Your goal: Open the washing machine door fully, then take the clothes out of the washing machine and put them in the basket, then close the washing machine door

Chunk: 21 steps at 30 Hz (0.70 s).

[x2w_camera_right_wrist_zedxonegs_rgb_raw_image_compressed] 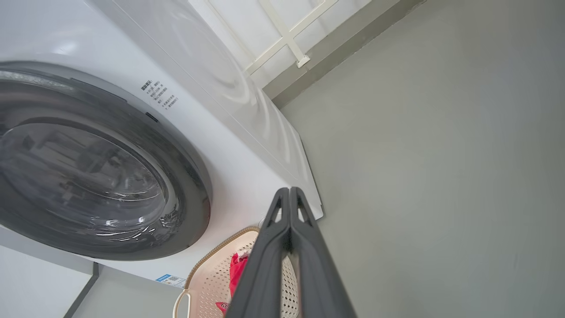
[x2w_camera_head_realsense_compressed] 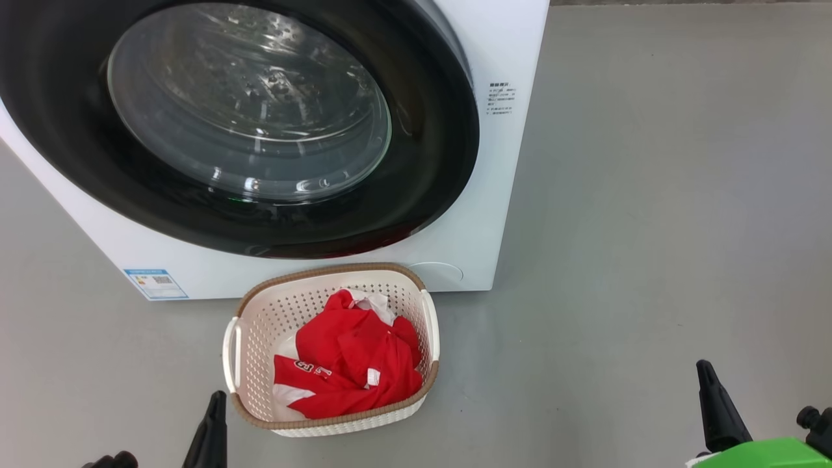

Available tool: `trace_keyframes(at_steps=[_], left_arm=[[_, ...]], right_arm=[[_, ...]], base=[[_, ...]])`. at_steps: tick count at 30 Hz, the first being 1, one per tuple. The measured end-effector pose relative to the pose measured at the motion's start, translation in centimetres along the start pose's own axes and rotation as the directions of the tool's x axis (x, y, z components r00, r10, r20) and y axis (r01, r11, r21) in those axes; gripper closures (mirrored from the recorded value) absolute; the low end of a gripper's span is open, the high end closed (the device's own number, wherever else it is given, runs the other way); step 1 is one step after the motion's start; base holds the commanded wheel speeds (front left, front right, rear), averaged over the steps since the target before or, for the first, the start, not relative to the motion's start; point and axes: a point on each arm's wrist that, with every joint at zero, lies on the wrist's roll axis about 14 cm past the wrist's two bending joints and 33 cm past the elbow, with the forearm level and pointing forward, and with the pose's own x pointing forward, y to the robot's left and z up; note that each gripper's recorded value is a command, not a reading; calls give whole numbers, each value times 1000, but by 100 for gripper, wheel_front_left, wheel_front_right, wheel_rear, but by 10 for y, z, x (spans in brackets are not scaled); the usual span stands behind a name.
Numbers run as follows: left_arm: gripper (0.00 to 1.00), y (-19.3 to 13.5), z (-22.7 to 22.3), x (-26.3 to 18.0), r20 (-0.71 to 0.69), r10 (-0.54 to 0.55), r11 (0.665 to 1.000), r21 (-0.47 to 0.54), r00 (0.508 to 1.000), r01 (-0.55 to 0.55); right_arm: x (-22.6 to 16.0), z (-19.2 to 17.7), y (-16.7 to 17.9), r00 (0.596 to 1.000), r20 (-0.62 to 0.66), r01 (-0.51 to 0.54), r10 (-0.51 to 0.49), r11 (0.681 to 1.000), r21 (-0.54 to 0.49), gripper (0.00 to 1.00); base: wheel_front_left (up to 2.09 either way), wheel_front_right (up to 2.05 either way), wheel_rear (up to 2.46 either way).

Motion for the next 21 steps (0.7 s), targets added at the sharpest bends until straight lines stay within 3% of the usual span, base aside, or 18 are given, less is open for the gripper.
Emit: trace_keyframes(at_steps=[21], left_arm=[[100,-3,5,3,-2,2,978,-211,1000,-2]], right_arm=[[6,7,10,1000,1,-18,19,982,190,100]], base=[[0,0,0]])
